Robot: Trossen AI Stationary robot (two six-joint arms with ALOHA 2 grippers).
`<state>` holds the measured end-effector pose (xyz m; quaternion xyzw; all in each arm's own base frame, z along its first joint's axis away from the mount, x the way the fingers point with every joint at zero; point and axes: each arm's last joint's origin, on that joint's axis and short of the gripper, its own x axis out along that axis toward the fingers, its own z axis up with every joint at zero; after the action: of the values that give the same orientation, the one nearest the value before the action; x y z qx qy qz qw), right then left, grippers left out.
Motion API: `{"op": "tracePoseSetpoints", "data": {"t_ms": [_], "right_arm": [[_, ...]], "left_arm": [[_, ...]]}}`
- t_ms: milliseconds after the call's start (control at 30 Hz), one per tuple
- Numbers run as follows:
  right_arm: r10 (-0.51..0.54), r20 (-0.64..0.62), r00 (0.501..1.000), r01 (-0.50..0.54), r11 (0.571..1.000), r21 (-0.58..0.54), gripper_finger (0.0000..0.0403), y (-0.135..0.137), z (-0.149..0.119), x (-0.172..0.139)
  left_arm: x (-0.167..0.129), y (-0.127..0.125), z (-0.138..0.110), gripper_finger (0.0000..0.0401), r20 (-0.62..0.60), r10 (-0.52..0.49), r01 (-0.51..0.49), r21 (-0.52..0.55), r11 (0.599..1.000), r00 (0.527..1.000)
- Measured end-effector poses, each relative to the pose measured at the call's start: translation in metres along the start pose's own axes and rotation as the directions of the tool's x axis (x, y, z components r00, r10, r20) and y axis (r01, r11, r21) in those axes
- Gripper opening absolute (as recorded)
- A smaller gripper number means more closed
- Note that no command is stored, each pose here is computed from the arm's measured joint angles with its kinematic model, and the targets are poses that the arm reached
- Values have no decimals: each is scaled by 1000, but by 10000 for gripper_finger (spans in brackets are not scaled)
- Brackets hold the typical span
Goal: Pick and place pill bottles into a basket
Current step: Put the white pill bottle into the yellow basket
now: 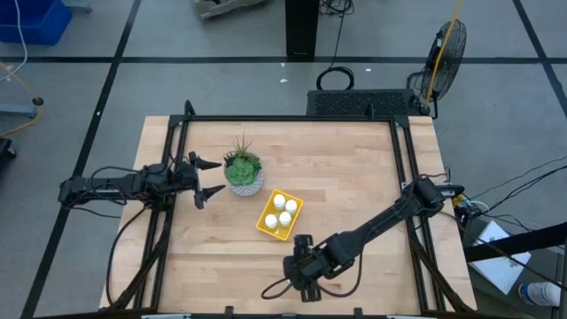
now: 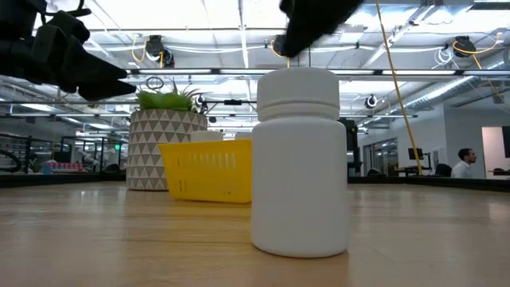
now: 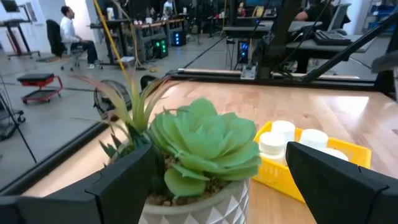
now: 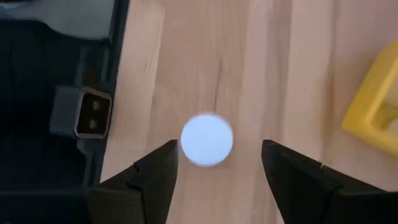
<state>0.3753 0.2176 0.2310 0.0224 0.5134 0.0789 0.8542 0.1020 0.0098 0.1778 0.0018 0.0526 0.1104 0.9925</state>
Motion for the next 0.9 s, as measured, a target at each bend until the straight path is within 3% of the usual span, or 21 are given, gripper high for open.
{"op": "tracePoseSetpoints", "data": {"t_ms": [633,900], "right_arm": [[43,-23,999,-43,999,-1,251,-2,-8,12],[87,-71,994,-88,996,-3,273,-5,-10,34]], "left_arm": [[0,0,0,365,3,8,-8,-20,1000,1000],[0,0,0,365,1,9,-9,-25,1000,1000]]}}
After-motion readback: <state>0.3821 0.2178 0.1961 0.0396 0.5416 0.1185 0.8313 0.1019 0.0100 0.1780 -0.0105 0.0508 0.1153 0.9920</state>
